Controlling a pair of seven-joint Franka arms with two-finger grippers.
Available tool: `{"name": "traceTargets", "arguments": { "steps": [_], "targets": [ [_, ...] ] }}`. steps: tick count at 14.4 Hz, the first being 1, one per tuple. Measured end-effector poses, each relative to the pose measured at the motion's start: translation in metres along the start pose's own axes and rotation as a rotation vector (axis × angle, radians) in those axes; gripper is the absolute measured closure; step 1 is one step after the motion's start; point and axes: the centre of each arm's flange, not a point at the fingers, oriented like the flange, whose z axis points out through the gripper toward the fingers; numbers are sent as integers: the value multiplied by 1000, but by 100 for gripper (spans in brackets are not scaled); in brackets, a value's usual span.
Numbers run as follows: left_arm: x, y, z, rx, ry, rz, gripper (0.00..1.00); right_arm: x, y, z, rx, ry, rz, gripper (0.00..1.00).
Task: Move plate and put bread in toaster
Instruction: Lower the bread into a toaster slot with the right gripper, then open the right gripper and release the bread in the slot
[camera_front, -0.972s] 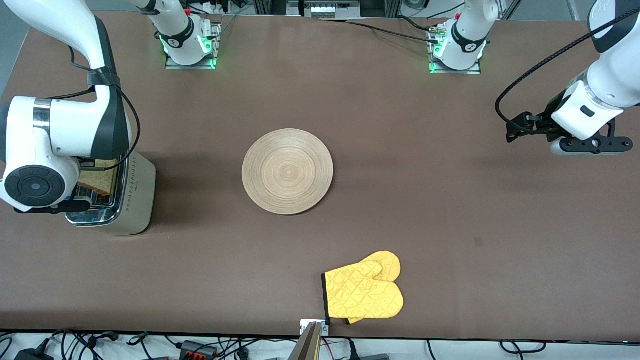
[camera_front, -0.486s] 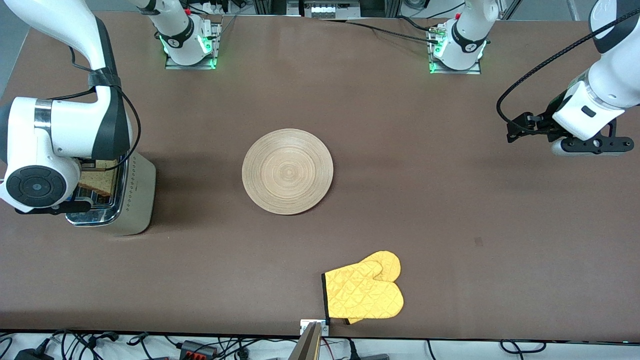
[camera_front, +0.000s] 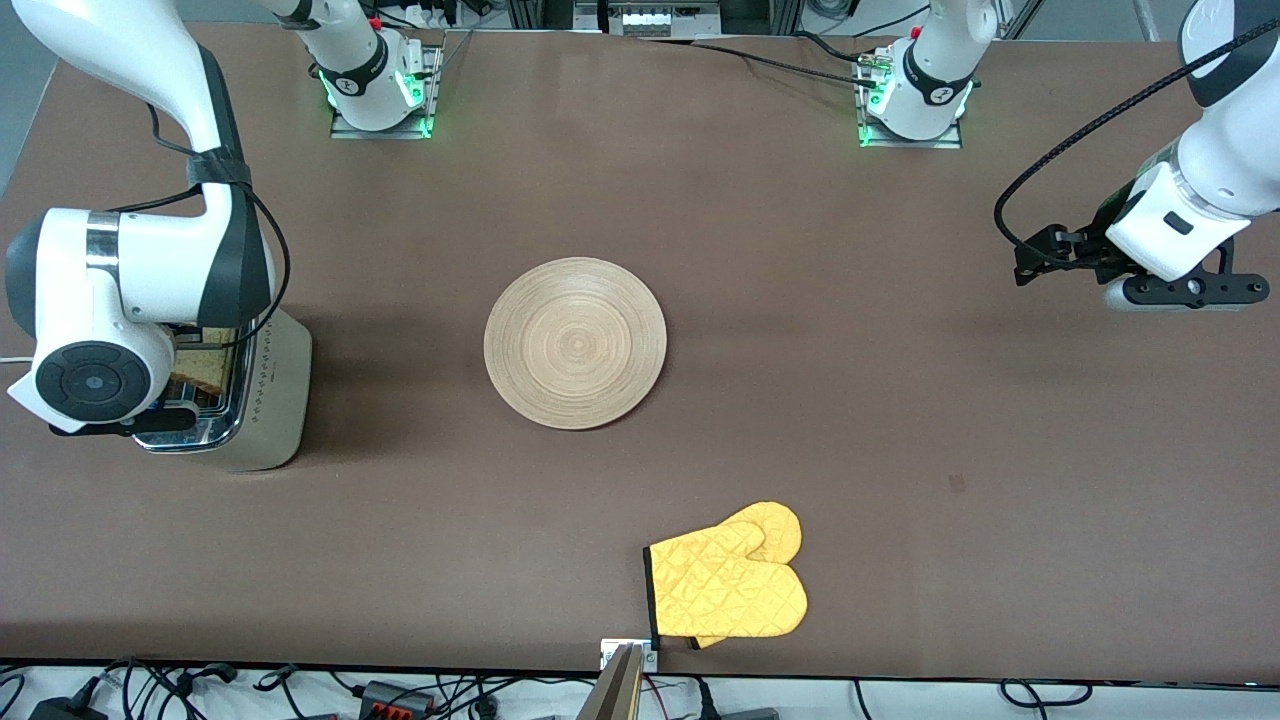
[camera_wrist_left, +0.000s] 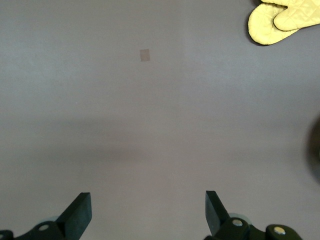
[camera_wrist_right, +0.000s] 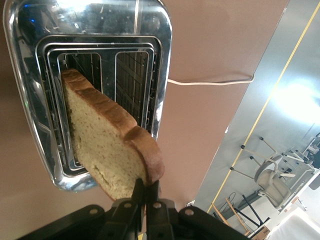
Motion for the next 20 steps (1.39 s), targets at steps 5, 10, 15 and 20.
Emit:
{"name": "traceTargets", "arguments": {
  "steps": [5, 10, 15, 20],
  "targets": [
    [0, 0, 0, 0, 1, 0, 0, 4, -2, 1, -1, 12, -2, 47],
    [0, -1, 0, 0, 1, -3, 0, -6, 5, -35, 110, 90, 13, 0],
    [0, -1, 0, 0, 1, -3, 0, -26, 19, -82, 283, 196, 24, 0],
    [0, -2, 0, 0, 1, -4, 0, -37, 59, -93, 517, 255, 58, 0]
  ]
}}
